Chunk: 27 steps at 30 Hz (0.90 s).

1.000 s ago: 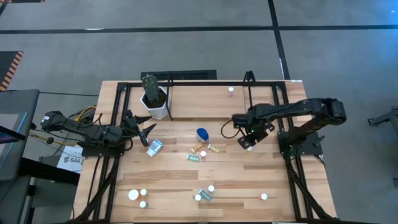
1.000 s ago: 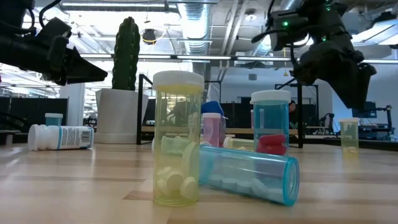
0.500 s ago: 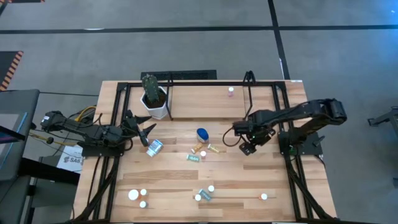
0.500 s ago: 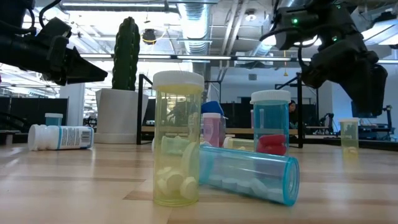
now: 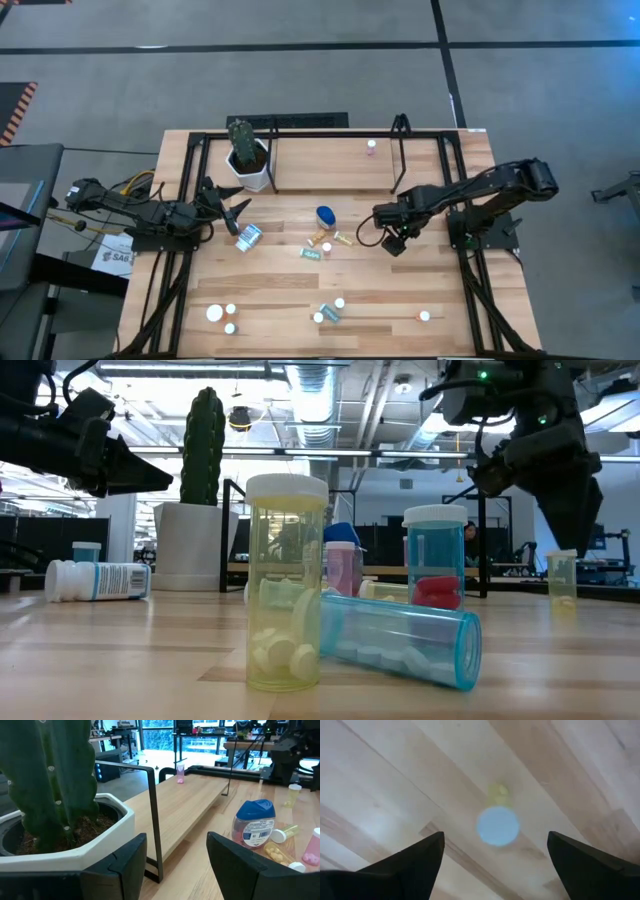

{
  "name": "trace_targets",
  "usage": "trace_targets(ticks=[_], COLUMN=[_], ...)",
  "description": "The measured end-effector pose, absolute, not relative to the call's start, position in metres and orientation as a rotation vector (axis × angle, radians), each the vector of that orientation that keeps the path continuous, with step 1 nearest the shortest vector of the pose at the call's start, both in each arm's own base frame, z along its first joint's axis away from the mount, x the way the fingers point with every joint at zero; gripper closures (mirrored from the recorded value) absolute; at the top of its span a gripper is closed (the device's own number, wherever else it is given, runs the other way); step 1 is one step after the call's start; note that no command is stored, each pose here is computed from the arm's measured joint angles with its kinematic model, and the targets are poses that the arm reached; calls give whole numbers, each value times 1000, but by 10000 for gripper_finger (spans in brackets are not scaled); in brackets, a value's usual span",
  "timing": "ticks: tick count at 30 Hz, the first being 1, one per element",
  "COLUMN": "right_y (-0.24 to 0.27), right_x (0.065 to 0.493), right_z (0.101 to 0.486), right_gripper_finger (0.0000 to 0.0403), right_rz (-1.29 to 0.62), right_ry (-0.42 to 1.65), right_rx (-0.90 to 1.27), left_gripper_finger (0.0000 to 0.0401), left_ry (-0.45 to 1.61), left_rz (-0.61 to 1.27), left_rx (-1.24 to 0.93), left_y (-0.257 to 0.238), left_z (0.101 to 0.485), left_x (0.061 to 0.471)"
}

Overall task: Pick and place medicine bottles onto shelf by color
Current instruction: Put the yellow pill bottle on the shelf

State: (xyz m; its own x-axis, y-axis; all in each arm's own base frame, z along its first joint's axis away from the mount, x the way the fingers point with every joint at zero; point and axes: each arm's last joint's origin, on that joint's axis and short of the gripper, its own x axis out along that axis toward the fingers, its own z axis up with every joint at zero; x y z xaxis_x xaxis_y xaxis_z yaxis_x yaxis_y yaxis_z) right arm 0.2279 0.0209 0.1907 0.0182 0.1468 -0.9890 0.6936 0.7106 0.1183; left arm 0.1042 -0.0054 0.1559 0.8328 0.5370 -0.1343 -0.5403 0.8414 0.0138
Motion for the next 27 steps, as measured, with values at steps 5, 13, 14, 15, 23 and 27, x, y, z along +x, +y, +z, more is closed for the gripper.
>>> trace_targets(ticks=[5, 13, 14, 15, 23, 27], right_y=[20, 19, 19, 19, 19, 19], right_x=[225, 227, 227, 227, 228, 228], right_z=[179, 177, 177, 177, 177, 177], right_gripper_finger=[28, 42, 47, 52, 113, 135], right_rz=[-479, -499, -498, -498, -500, -498], right_ry=[1513, 1474, 1472, 1472, 1464, 1460], right_rx=[721, 690, 688, 686, 687, 688], left_gripper_finger=[205, 205, 205, 205, 205, 205], left_ry=[135, 135, 135, 135, 135, 135], left_rz=[571, 571, 571, 571, 571, 571], left_rx=[-25, -25, -25, -25, -25, -25], left_y=[-5, -5, -5, -5, -5, -5], left_z=[156, 156, 156, 156, 156, 156], left_x=[104, 104, 104, 104, 104, 104])
